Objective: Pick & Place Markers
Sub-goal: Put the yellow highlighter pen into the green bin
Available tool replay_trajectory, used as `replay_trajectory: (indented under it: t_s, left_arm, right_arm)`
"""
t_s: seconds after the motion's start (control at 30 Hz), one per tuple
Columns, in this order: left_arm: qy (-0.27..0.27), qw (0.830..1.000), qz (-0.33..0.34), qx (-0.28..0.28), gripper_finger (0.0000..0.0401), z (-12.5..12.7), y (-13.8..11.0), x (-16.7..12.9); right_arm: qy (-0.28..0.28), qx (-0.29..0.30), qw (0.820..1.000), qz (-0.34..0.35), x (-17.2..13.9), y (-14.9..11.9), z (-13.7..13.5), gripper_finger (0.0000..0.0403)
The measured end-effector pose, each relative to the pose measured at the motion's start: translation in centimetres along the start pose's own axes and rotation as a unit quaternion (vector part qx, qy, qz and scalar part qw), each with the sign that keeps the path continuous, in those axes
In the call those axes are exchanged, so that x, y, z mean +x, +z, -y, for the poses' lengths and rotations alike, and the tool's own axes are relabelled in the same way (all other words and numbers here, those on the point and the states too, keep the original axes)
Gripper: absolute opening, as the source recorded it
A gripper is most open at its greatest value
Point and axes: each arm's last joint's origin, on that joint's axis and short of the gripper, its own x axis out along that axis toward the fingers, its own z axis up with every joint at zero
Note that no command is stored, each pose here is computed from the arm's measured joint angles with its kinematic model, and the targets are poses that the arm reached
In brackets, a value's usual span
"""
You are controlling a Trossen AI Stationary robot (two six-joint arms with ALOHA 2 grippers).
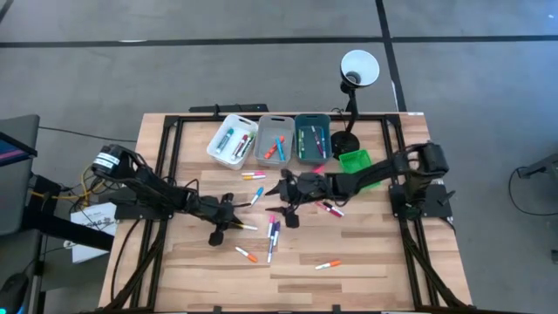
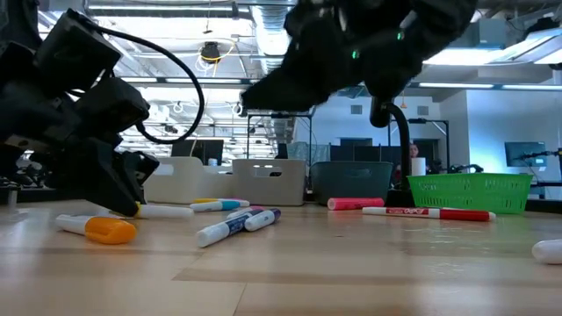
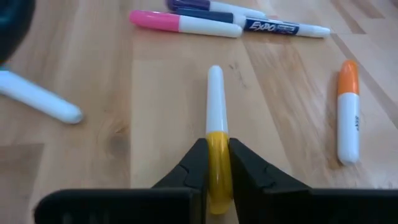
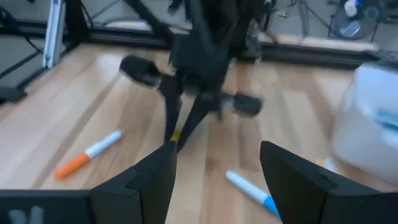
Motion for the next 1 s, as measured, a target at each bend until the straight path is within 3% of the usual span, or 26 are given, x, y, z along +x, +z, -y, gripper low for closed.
replay_trajectory:
  t_s: [0.23,0.43,0.73,1.0]
  left_arm:
    - [0.040,0.997,0.070,-0.007,0.0060,-0.3,2.0,-1.2]
    - [0.056,0.993,0.107,-0.012,0.0044,-0.6,3.0,-2.2]
    - [0.098,0.988,0.121,-0.011,0.0056,-0.8,3.4,-2.4]
    - [0.105,0.987,0.122,-0.006,0.0049,-0.8,3.4,-2.5]
  right_arm:
    - [0.005,0.000,1.000,-0.028,3.2,-2.6,-0.4,0.0221]
    - [0.005,-0.001,1.000,-0.021,5.8,-2.5,-0.3,0.0221]
    - [0.006,0.000,1.000,-0.027,6.0,-2.4,-0.3,0.0221]
    - [0.005,0.000,1.000,-0.030,5.9,-2.4,-0.2,0.0206]
